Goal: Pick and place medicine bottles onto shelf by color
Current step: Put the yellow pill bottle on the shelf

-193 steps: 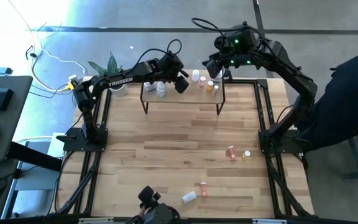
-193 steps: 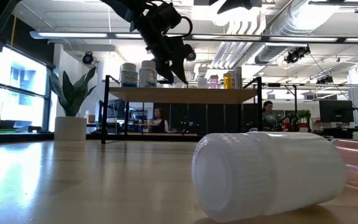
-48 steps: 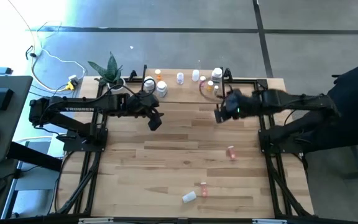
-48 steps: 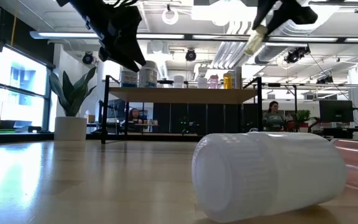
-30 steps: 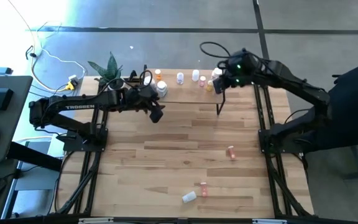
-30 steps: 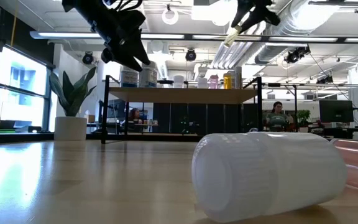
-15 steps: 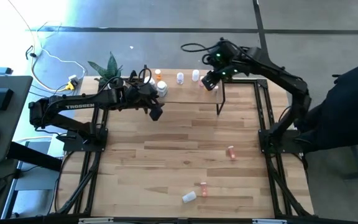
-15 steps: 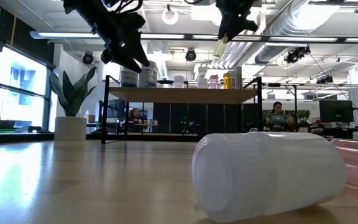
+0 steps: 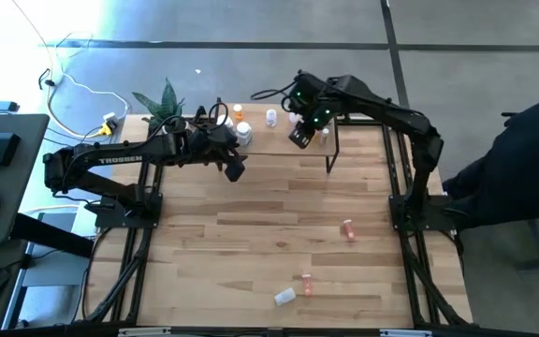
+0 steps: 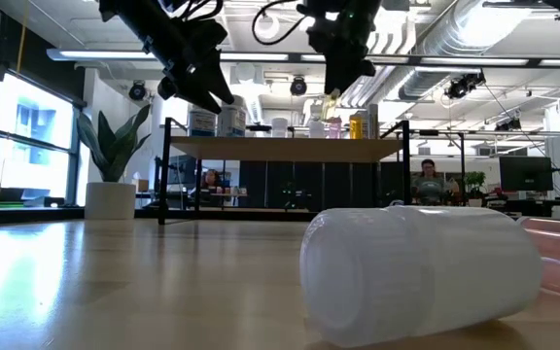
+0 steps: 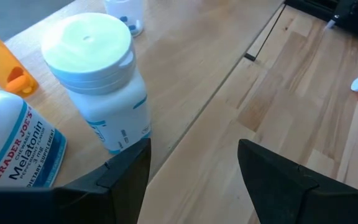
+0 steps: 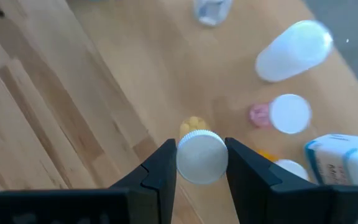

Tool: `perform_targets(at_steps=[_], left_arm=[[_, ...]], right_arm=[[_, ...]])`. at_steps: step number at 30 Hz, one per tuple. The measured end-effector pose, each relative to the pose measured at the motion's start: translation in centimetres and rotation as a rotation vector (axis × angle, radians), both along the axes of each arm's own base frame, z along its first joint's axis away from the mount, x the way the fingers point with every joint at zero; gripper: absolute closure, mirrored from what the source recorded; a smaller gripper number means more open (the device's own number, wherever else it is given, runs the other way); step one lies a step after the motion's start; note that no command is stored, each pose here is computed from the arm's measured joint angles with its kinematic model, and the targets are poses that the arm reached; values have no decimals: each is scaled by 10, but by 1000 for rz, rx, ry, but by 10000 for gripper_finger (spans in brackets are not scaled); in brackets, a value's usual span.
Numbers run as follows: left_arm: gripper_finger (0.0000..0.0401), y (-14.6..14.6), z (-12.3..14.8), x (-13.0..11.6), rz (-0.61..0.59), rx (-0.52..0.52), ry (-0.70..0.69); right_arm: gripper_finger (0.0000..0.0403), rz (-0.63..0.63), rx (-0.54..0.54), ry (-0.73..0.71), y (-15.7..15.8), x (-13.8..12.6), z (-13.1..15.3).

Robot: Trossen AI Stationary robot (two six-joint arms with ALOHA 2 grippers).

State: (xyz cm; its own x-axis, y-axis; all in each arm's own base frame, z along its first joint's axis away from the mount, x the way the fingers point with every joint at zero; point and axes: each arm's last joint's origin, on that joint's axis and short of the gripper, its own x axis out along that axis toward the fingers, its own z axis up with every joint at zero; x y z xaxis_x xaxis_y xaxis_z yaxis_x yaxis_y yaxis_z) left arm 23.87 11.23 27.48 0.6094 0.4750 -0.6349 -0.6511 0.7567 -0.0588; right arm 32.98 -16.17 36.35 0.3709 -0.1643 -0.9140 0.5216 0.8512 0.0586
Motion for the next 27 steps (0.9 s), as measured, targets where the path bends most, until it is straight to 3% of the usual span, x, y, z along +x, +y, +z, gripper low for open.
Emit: perform_targets(at_steps=[14, 27], left_arm=[[169, 0, 0, 0, -1, -1, -1], [169, 0, 0, 0, -3, -2, -1]], right_arm=[[295, 65, 5, 151, 6, 4, -19], [295, 104, 10, 164, 10, 5, -20]])
